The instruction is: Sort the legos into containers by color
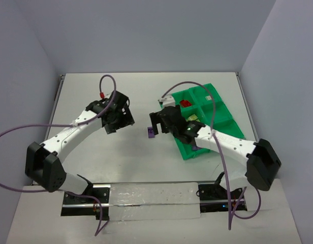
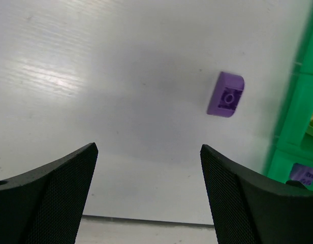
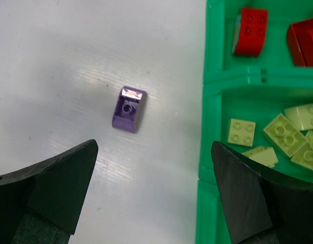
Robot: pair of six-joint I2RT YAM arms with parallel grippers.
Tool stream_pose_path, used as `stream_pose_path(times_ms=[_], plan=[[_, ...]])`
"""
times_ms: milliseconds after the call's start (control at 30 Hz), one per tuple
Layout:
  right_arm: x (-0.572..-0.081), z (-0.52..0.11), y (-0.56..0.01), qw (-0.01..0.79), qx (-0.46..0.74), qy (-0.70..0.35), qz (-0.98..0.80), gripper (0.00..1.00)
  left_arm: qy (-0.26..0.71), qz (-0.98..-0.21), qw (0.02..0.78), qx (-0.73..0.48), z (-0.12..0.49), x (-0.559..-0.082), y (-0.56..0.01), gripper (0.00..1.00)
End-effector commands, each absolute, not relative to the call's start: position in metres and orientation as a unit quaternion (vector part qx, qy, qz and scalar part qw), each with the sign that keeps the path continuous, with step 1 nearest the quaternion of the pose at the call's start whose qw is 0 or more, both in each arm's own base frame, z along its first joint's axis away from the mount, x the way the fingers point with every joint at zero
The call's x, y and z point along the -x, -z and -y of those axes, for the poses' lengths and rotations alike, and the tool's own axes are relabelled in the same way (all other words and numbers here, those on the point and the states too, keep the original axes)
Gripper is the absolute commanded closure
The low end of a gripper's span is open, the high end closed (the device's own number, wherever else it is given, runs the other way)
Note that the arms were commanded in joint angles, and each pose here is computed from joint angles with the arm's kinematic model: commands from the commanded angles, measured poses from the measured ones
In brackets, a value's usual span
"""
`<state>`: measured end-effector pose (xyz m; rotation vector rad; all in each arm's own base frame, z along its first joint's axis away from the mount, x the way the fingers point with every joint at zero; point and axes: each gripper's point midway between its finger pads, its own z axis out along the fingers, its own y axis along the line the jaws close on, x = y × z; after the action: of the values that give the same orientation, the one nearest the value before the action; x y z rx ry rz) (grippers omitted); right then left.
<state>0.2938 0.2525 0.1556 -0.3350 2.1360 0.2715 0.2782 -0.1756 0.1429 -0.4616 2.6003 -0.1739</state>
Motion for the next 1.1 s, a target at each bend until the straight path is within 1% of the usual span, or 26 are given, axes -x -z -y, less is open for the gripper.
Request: stream_pose_path(times_ms=[0,67,167,233,400,767,900,1067], plan=[[-0.298,-0.274,-0.168,0.493,0.168,-0.038,-0.853,0.00,0.074,-0.935,0.259,0.232,0.141,-0.269,-0.149,0.11],[-0.302,-0.281,-0.165,0.483,0.158,-0.052,-0.859,0.00,0.080,-0.928,0.266,0.248,0.131,-0.266,-0.151,0.11],[-0.307,-0.289,-0.144,0.440,0.141,-0.064,-0.885,0.00,0.076,-0.918,0.281,0.269,0.114,-0.266,-0.158,0.11],[-0.307,-0.294,-0.131,0.424,0.142,-0.072,-0.891,0.00,0.070,-0.914,0.290,0.273,0.107,-0.266,-0.164,0.11],[-0.310,-0.307,-0.107,0.377,0.119,-0.133,-0.909,0.02,0.066,-0.916,0.288,0.271,0.105,-0.266,-0.166,0.11],[-0.315,-0.318,-0.072,0.335,0.125,-0.124,-0.926,0.03,0.084,-0.926,0.262,0.259,0.118,-0.270,-0.152,0.11],[-0.315,-0.318,-0.069,0.334,0.118,-0.125,-0.927,0.06,0.108,-0.925,0.259,0.256,0.128,-0.273,-0.157,0.11],[-0.318,-0.322,-0.062,0.326,0.110,-0.122,-0.931,0.16,0.115,-0.924,0.266,0.251,0.130,-0.276,-0.161,0.11]])
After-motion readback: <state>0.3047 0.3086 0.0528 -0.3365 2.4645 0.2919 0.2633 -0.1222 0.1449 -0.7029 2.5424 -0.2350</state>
